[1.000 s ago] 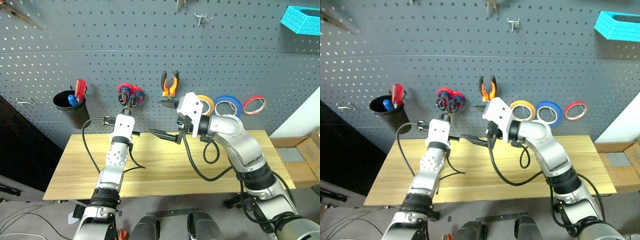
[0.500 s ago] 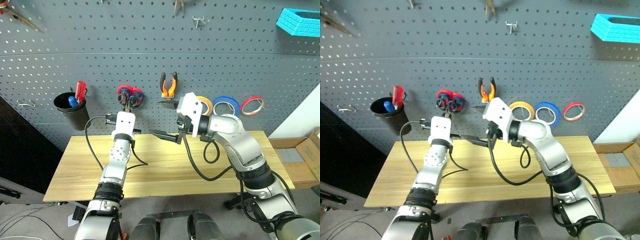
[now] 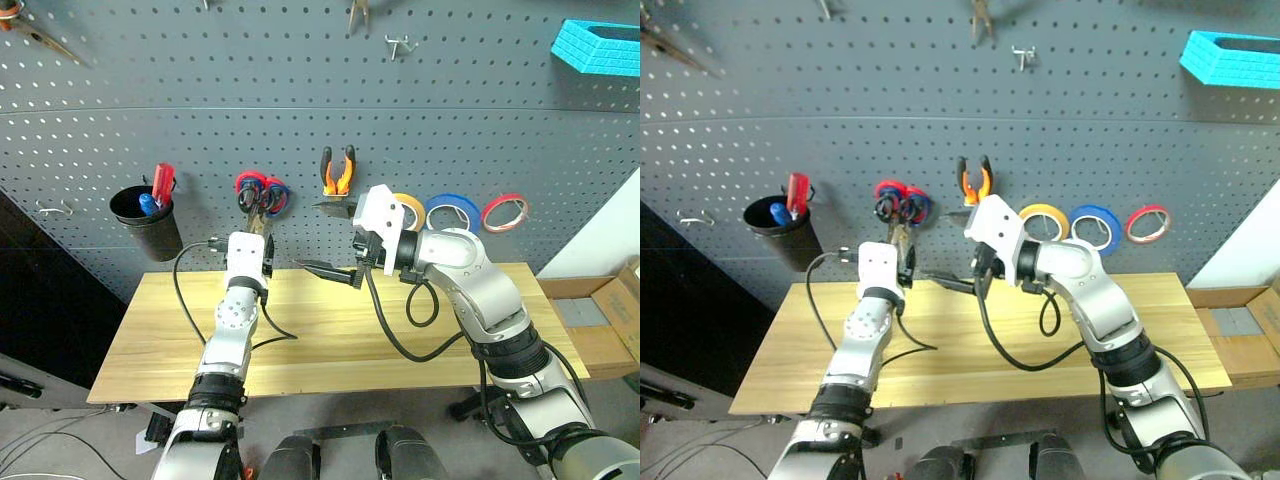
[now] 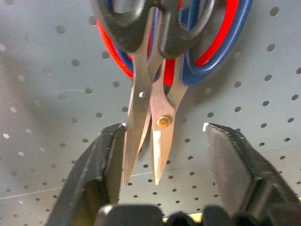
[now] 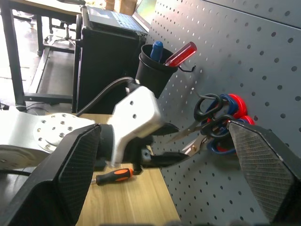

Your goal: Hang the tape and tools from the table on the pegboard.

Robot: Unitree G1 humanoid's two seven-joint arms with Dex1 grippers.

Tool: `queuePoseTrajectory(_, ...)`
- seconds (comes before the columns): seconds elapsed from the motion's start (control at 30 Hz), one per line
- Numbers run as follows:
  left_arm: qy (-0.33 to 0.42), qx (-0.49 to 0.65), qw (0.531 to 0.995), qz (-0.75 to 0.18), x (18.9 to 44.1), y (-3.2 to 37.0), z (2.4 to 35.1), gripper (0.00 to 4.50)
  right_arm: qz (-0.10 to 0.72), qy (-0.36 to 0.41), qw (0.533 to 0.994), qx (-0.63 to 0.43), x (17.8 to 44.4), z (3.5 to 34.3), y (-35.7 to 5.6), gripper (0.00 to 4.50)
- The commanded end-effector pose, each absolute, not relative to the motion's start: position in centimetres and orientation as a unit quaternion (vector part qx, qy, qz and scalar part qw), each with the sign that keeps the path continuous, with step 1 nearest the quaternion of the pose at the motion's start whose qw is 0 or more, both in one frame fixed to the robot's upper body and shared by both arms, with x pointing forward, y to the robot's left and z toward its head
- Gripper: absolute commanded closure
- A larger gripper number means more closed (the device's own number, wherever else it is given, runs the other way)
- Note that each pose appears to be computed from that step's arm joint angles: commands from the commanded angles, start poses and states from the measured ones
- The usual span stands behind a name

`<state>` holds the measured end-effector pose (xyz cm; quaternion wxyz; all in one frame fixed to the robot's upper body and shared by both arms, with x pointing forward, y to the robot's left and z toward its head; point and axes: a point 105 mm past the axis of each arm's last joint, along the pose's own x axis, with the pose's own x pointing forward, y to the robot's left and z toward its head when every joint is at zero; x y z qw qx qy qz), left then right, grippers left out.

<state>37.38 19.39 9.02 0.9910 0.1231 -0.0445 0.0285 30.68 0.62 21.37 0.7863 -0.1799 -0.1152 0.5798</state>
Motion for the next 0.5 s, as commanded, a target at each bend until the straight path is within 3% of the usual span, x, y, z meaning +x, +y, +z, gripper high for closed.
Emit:
queuePoseTrajectory(0.03, -0.08, 0.106, 0.991, 0.025, 35.0, 21.1, 10.3, 1.79, 0.593, -0.131, 0.773, -0.183, 29.6, 22.1, 0.7, 0.0)
queuePoseTrajectory(0.27, 0.014, 0.088, 0.995, 0.038, 30.4, 23.7, 6.3, 1.79, 0.634, -0.087, 0.747, -0.179, 27.4, 19.9, 0.7, 0.0)
queuePoseTrajectory(0.5, 0.177, 0.09, 0.979, 0.051, 30.1, 24.1, 0.8, 1.79, 0.643, -0.056, 0.745, -0.168, 26.6, 18.4, 0.9, 0.0)
